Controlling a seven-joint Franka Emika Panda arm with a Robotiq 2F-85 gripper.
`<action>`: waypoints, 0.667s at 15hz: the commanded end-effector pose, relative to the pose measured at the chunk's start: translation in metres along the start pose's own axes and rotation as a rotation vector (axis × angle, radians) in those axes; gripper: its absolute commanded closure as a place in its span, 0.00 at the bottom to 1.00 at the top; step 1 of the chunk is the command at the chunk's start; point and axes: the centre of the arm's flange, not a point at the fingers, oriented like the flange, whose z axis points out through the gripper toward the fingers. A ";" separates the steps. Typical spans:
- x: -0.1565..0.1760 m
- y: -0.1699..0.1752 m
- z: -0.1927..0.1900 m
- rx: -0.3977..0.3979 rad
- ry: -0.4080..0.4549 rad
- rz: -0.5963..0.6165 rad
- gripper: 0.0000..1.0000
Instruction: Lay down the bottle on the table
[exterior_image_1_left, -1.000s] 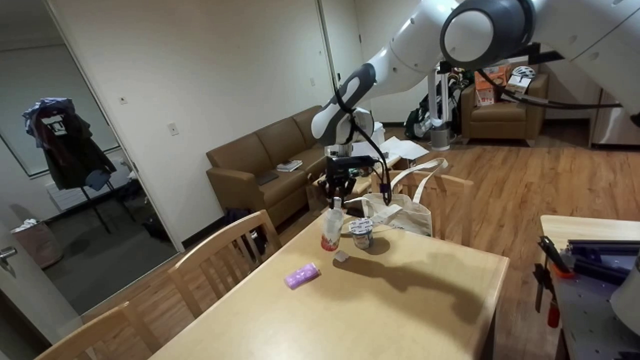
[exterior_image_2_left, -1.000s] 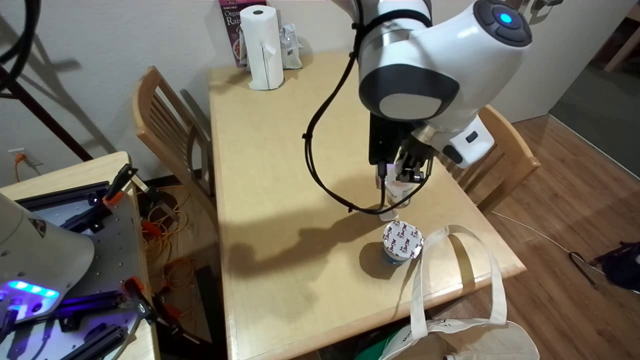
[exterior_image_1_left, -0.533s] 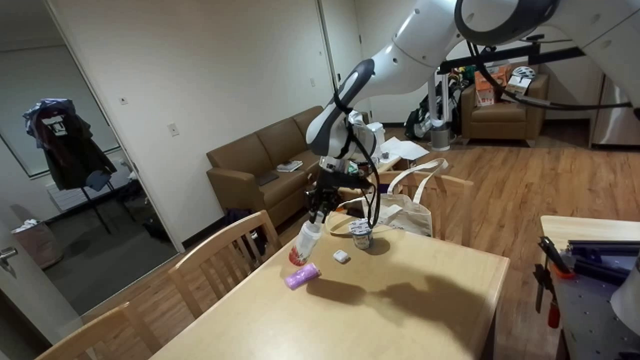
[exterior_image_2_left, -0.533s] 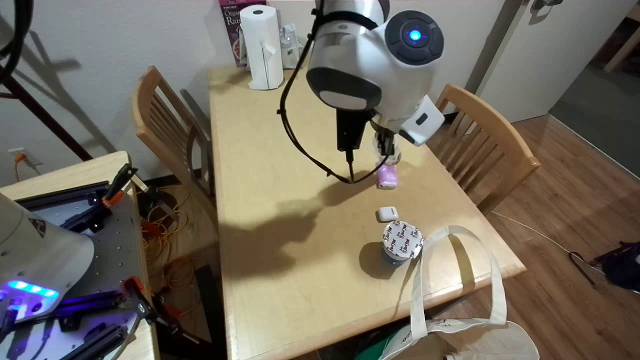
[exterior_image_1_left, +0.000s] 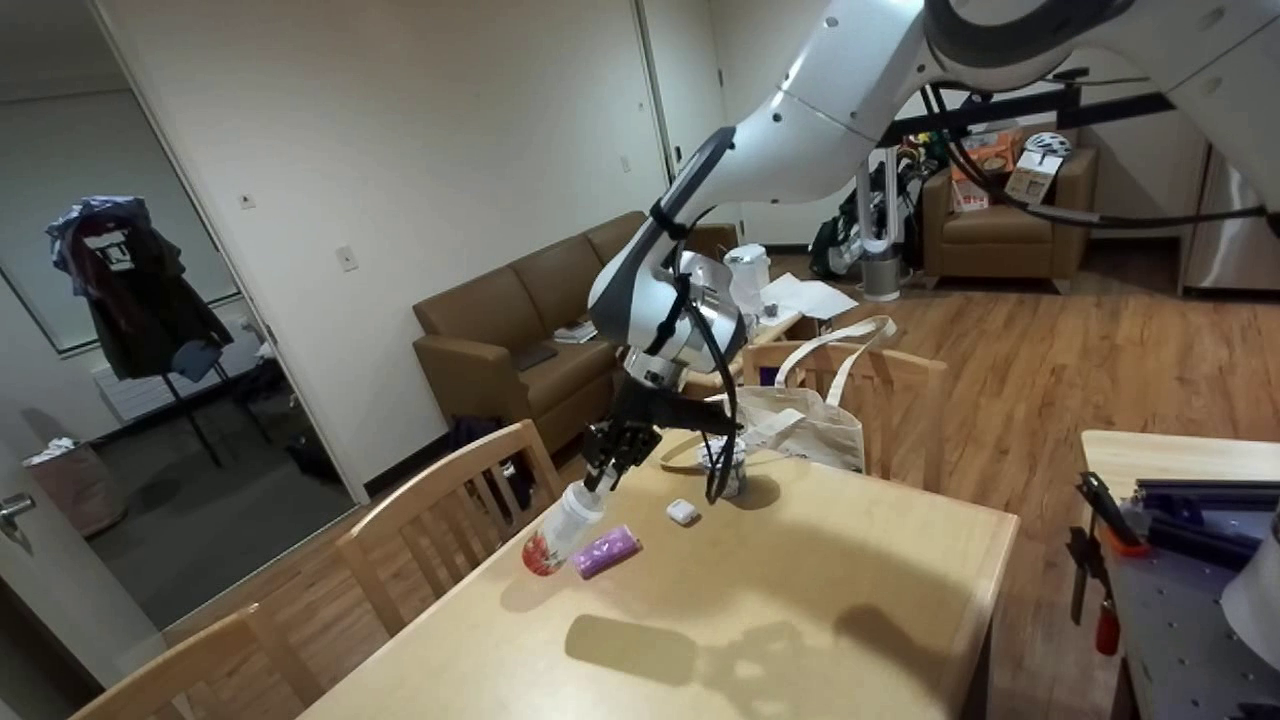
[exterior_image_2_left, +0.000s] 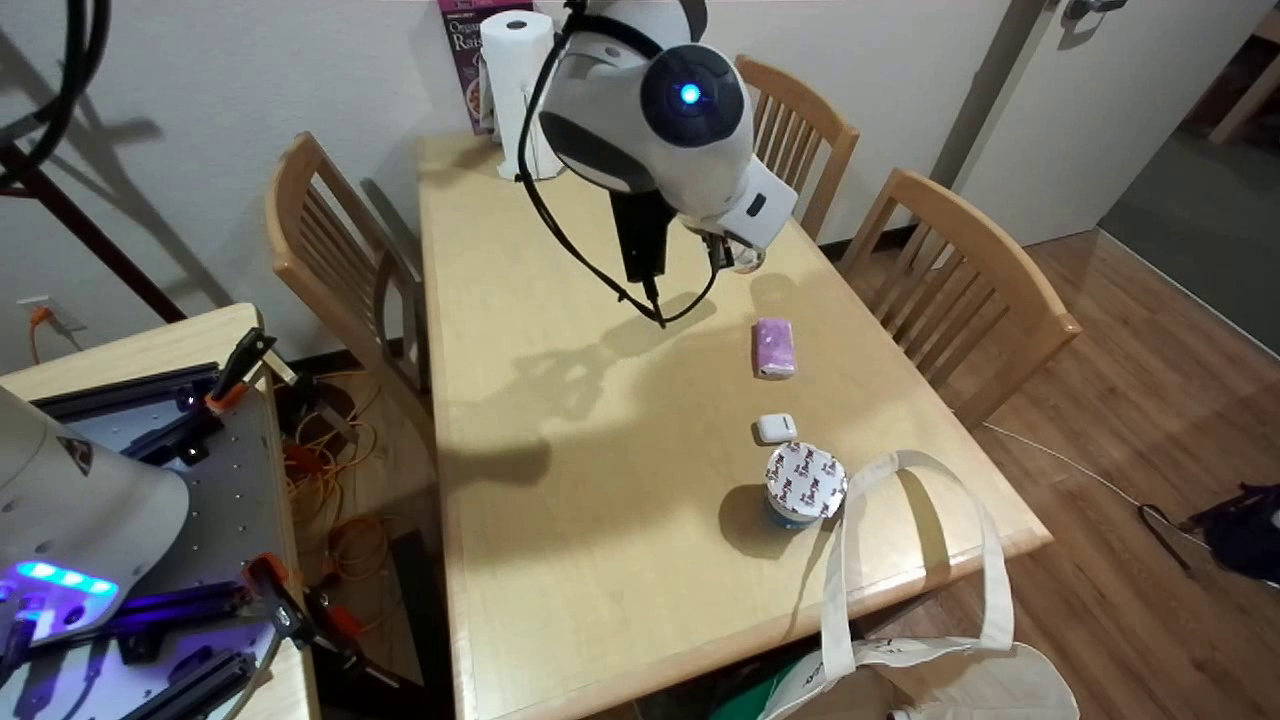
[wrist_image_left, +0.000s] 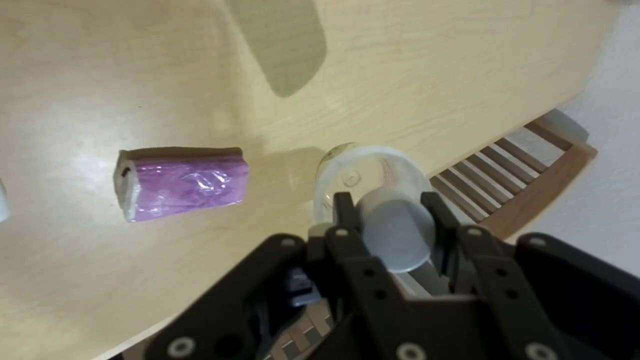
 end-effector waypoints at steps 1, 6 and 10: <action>-0.028 -0.008 0.004 -0.009 0.002 -0.169 0.88; -0.038 0.004 0.030 -0.122 -0.163 -0.390 0.88; -0.035 0.017 0.047 -0.175 -0.302 -0.600 0.88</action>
